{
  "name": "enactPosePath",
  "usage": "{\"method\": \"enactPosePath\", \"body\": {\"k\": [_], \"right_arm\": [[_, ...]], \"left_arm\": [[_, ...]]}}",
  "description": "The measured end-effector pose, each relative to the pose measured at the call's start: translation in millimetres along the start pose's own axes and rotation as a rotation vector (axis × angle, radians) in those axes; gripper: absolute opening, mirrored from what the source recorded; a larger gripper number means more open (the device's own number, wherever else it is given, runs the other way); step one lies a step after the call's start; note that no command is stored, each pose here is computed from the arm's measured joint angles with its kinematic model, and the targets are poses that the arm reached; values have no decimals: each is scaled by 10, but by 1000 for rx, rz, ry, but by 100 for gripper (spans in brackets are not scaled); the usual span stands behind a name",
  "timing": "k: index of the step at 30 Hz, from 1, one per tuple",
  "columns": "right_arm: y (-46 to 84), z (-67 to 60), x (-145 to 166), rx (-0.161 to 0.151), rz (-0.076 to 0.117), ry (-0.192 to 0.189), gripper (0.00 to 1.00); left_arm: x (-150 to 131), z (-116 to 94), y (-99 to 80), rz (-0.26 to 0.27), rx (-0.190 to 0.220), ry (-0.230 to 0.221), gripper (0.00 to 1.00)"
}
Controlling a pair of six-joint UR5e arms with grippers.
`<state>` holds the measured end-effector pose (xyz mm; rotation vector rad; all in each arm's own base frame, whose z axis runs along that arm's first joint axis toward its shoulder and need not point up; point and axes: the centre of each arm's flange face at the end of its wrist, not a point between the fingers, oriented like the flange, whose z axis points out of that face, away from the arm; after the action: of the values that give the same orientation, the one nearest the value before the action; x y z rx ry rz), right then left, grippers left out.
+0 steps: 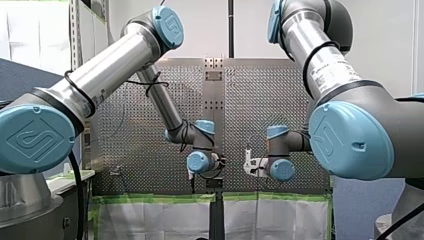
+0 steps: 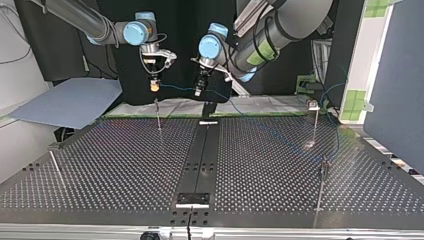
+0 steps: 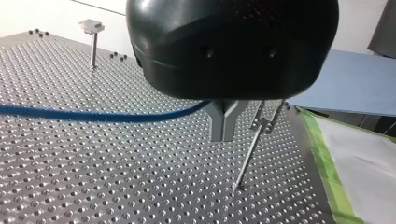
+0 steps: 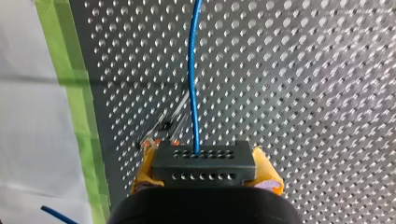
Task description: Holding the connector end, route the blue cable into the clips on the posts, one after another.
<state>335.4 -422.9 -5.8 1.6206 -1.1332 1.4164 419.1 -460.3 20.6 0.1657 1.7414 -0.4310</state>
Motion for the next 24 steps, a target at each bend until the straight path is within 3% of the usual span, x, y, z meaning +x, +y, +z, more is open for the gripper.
{"method": "enactPosePath", "body": {"k": [8,16,24], "right_arm": [[226,25,-227,-40,-10,-31,0],[516,73,-245,-71,-17,-49,0],[834,142,-219,-71,-20,-42,0]], "left_arm": [[229,78,-219,22,4,18,0],[540,140,-433,37,12,49,0],[658,289,-595,27,0,1,0]]}}
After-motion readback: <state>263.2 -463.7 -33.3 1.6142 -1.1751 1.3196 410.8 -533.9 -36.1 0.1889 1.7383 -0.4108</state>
